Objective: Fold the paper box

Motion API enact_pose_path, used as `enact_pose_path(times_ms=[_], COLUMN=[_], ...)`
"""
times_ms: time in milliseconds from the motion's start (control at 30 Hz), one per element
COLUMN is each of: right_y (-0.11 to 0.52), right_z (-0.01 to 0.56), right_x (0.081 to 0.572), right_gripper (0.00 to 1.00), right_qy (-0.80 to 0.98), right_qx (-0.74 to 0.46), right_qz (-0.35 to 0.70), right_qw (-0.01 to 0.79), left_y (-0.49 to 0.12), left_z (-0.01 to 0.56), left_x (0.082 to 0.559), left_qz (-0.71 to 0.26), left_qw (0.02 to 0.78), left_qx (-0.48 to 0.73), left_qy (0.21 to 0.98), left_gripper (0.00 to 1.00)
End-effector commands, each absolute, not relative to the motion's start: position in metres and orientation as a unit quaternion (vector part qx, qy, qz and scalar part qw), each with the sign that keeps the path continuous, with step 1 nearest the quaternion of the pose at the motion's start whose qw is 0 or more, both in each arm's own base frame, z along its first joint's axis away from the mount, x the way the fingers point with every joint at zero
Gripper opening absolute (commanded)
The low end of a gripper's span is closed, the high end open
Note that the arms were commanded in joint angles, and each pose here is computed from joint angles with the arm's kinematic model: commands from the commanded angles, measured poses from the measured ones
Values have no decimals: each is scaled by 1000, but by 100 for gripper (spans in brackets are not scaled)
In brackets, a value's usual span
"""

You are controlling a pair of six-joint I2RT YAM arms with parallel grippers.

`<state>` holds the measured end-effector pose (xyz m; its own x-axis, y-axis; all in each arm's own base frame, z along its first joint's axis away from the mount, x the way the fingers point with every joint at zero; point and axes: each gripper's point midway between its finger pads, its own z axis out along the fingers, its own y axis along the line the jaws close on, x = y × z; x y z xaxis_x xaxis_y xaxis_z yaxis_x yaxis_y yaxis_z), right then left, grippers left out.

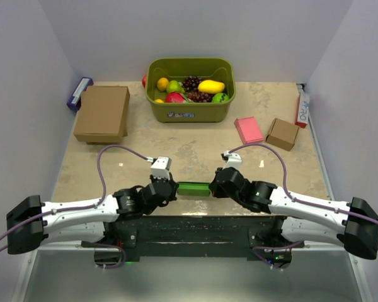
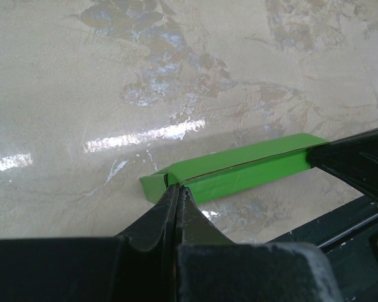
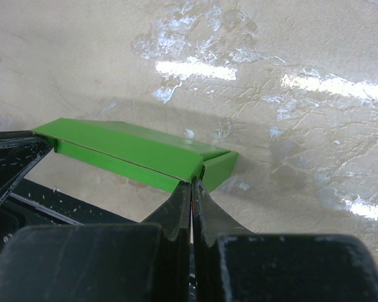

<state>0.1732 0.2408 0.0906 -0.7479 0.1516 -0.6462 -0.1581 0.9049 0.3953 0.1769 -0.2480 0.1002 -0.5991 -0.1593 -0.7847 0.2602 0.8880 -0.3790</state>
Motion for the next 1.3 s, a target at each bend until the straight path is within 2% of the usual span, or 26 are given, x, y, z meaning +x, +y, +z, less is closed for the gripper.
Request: enact_pose_path(times_ms=[0, 267, 600, 1100, 1200, 1233, 1267], right_y=[213, 213, 213, 214, 219, 220, 219], right_z=[41, 41, 42, 52, 75, 81, 87], right_x=[143, 143, 143, 145, 149, 150, 149], right_gripper=[0, 0, 0, 0, 15, 26, 33], right_qy=[945, 945, 945, 944, 937, 935, 934], right_qx=[-31, -31, -32, -33, -31, -30, -29], right_qz=[151, 153, 151, 152, 168, 172, 174], right_qw=[288, 288, 288, 292, 306, 309, 311], left_y=[-225, -222, -213, -206, -213, -214, -217], left_z=[62, 57, 87, 73, 76, 76, 79], left_x=[161, 159, 166, 163, 164, 164, 165], left_qz=[-152, -135, -145, -104, -111, -110, -112], left_qw=[411, 405, 438, 422, 422, 422, 423], left_qx=[63, 62, 39, 69, 78, 81, 84], left_qy=[897, 902, 886, 898, 896, 896, 895], left_gripper=[0, 0, 0, 0, 0, 0, 0])
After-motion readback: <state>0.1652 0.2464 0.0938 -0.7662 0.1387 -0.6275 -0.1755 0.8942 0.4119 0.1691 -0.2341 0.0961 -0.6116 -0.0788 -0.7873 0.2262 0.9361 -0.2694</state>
